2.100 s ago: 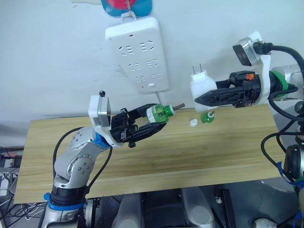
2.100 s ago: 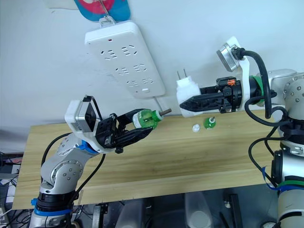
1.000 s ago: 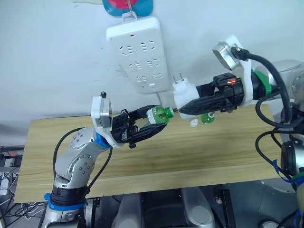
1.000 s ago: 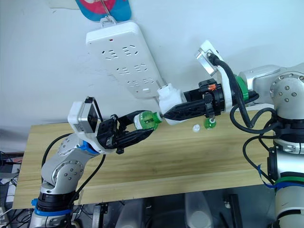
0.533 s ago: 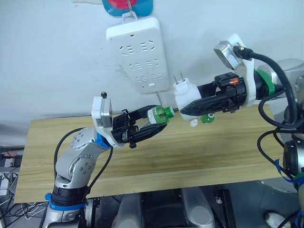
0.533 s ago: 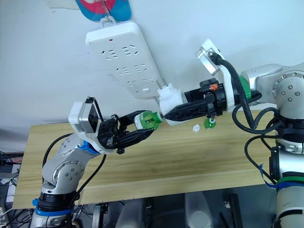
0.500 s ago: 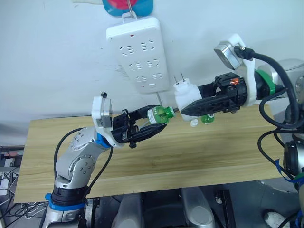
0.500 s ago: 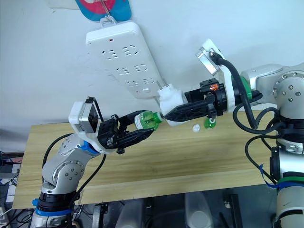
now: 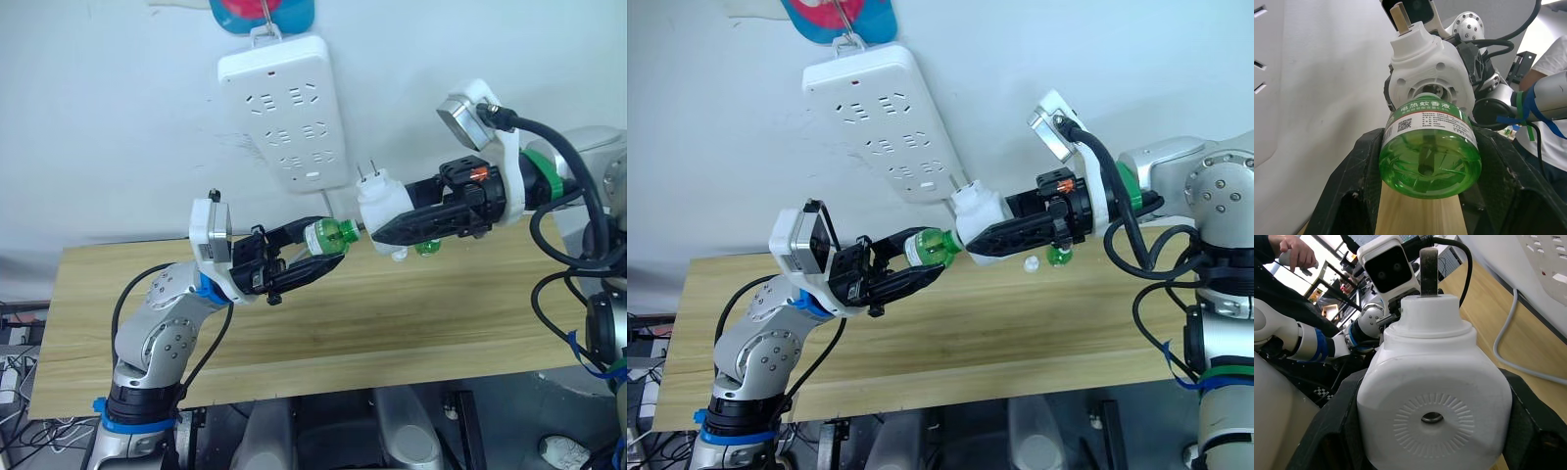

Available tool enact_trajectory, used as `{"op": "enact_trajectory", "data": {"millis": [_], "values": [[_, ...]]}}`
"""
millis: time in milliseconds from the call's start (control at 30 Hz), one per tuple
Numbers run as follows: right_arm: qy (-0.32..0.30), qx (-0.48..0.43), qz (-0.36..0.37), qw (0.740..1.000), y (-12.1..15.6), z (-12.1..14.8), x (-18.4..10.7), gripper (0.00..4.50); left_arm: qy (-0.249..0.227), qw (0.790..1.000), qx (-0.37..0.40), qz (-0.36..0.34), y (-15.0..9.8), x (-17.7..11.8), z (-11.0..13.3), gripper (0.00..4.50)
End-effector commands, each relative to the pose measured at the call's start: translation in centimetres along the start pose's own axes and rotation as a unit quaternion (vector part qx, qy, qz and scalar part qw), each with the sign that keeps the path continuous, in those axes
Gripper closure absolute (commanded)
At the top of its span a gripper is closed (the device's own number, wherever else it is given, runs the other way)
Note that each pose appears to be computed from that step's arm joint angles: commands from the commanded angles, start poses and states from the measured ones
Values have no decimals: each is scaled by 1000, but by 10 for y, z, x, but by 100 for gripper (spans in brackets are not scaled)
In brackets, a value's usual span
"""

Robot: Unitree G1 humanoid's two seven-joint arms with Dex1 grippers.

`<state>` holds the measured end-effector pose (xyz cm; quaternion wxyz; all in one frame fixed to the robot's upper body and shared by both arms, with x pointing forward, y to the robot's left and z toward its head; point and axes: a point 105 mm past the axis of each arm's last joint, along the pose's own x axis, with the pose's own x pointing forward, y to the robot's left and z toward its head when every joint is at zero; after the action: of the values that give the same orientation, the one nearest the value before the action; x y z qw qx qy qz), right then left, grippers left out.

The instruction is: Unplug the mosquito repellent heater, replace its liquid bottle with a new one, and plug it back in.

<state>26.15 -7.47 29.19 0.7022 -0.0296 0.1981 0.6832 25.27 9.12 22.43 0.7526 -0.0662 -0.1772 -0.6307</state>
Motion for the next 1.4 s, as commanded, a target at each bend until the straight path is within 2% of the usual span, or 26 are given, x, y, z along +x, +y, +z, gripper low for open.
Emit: {"op": "enact_trajectory", "data": {"millis": [33, 500, 800, 1400], "values": [[-7, -36, 9, 999, 10, 12, 2, 151, -10, 1000, 11, -16, -7, 5, 5, 217], [-2, -33, -26, 999, -4, 7, 1, 151, -9, 1000, 11, -15, -7, 4, 5, 217], [-3, -42, 7, 999, 6, 8, 4, 151, -8, 1000, 10, -15, -7, 4, 4, 217], [15, -60, 22, 998, 12, 11, 17, 151, -7, 1000, 9, -20, -8, 4, 4, 217]]}}
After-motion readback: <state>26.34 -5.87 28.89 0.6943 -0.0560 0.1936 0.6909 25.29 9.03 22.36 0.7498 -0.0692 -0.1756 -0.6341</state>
